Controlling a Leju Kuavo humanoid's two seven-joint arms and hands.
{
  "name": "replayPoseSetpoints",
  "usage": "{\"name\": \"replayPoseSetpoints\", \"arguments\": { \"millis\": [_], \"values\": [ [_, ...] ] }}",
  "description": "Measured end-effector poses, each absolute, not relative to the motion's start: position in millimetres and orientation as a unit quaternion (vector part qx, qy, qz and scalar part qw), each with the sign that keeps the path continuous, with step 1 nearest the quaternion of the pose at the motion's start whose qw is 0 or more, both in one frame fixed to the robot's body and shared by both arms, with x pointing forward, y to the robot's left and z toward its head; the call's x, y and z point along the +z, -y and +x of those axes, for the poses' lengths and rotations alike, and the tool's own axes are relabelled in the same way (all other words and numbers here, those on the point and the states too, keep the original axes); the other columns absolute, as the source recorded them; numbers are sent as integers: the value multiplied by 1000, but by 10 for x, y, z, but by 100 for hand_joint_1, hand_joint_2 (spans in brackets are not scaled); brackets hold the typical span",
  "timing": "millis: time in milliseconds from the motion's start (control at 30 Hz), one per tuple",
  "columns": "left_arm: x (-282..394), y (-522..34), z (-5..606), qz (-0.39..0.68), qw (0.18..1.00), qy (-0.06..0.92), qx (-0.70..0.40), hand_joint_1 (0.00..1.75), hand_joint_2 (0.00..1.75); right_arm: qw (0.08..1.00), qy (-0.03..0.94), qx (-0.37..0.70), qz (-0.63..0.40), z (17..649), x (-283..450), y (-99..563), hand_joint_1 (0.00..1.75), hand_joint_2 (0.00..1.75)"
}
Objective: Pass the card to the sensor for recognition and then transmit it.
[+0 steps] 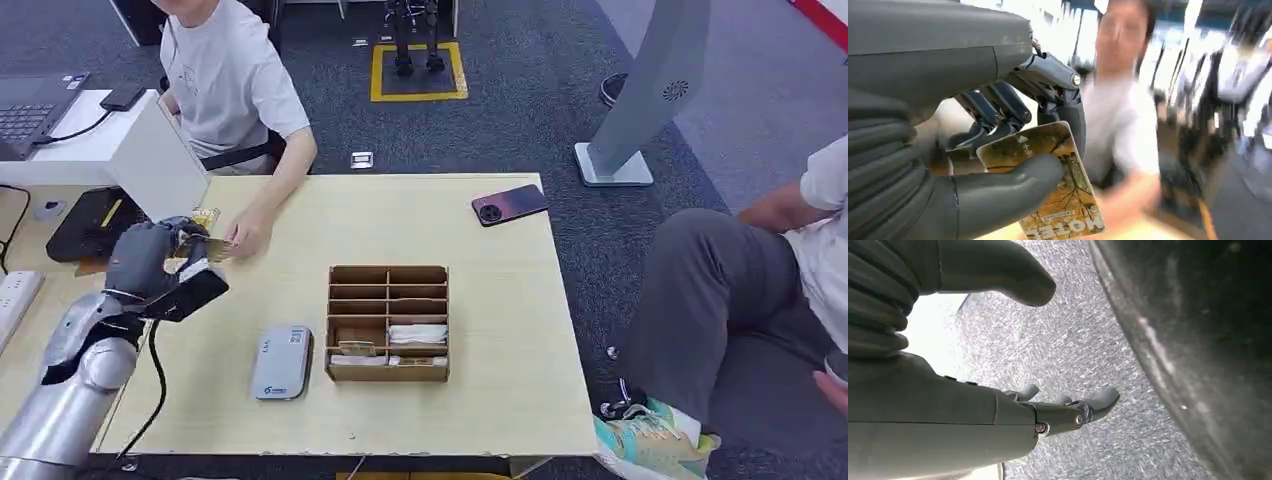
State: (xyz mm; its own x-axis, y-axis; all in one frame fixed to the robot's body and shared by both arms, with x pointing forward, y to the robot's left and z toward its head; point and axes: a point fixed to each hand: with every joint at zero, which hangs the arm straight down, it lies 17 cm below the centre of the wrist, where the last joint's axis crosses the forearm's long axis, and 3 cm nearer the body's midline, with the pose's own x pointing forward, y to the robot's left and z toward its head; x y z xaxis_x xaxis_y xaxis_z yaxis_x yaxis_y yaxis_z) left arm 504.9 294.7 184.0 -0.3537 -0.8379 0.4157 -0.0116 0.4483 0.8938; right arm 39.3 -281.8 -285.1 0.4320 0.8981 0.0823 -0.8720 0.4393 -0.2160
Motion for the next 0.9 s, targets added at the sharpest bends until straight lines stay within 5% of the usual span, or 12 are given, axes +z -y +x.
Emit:
{"name": "replayPoseSetpoints", "arguments": {
  "millis": [133,267,600,900],
  "values": [
    [1358,-2655,4798,96,618,678,-386,175,175,844,89,524,-72,379,-2852,2827,0,175],
    [1035,-2808,4463,2,687,643,-337,175,175,844,88,524,-71,360,-2854,2823,0,175],
    [471,-3176,3687,-48,757,578,-302,175,175,844,86,524,-71,351,-2855,2826,0,175],
    [154,-3281,3480,21,770,574,-278,175,175,847,83,520,-73,338,-2856,2835,0,175]
  ]
}}
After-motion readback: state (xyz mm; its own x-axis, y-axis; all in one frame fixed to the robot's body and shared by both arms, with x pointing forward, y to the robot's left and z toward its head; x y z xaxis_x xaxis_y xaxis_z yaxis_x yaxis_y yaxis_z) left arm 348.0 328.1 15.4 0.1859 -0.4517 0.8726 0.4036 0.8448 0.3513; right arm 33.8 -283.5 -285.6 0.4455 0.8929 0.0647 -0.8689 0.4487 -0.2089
